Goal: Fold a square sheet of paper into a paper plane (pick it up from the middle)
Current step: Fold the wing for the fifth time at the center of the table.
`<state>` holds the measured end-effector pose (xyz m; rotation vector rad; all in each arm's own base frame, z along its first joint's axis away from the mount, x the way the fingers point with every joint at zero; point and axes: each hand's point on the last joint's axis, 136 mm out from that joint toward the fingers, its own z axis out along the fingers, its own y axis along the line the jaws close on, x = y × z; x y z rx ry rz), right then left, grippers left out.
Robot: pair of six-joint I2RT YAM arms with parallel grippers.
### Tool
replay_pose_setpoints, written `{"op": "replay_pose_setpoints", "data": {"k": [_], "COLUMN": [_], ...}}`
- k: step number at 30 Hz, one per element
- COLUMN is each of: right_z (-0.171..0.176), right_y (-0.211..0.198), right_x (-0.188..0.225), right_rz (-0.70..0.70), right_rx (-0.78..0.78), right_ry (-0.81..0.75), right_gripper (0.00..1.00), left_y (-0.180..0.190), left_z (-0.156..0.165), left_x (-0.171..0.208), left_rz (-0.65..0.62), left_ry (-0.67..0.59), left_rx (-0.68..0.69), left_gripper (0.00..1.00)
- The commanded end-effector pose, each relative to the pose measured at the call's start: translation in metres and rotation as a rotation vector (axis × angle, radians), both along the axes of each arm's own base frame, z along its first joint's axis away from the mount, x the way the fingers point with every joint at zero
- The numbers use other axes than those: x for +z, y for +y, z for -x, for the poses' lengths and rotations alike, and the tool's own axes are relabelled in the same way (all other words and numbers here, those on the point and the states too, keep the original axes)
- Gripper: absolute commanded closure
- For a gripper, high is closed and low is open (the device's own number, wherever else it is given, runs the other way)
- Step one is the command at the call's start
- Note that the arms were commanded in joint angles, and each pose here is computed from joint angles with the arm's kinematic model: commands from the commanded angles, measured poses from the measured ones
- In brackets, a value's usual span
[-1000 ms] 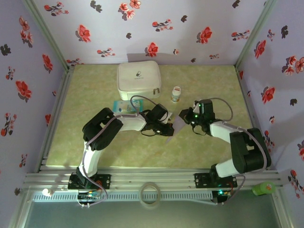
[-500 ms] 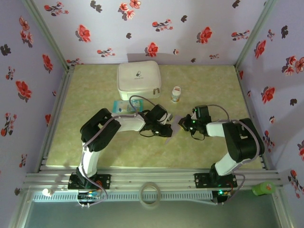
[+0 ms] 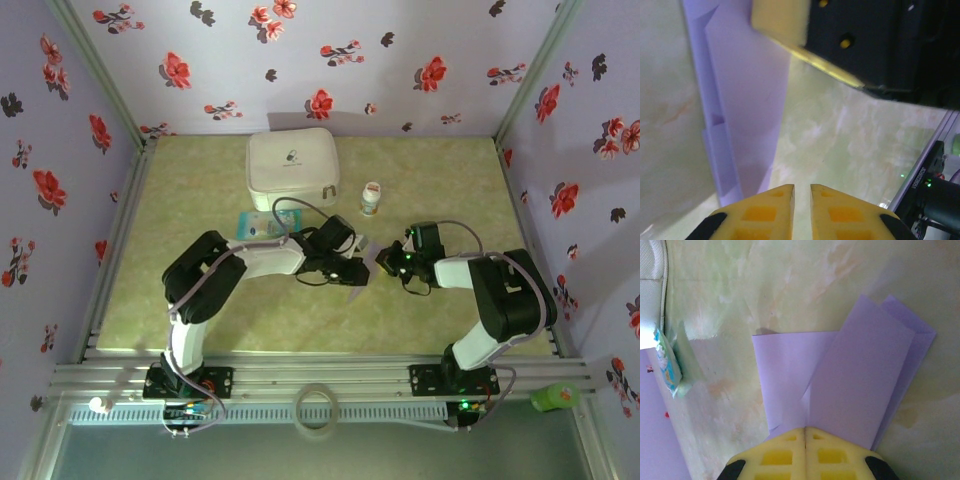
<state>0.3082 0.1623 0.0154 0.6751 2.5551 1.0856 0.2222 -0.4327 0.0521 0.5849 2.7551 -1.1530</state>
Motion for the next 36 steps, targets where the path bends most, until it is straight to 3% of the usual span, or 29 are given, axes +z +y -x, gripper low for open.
{"op": "replay_pose_setpoints", "data": {"k": [1, 7, 15, 30, 36], "right_z": [0.020, 0.022, 0.023, 0.026, 0.023], "right_y": [-0.019, -0.019, -0.020, -0.022, -0.020], "right_x": [-0.031, -0.033, -0.038, -0.045, -0.043], "right_rz": [0.097, 0.098, 0.108, 0.119, 0.113], "right_rx": [-0.037, -0.037, -0.031, -0.026, -0.024], "right_ry": [0.089, 0.096, 0.108, 0.129, 0.125], "right_gripper": [0.99, 0.99, 0.98, 0.98, 0.98], "left_y": [-0.015, -0.023, 0.006, 0.075, 0.082], "left_z": [-0.004, -0.005, 0.002, 0.058, 0.060], "left_x": [0.004, -0.008, -0.050, -0.063, -0.052], "left_rz": [0.039, 0.030, -0.105, -0.189, -0.185], "left_ry": [0.007, 0.039, 0.067, 0.135, 0.106], "left_rx": [-0.003, -0.012, 0.026, -0.007, -0.008], "left_gripper": [0.80, 0.80, 0.80, 0.82, 0.83]}}
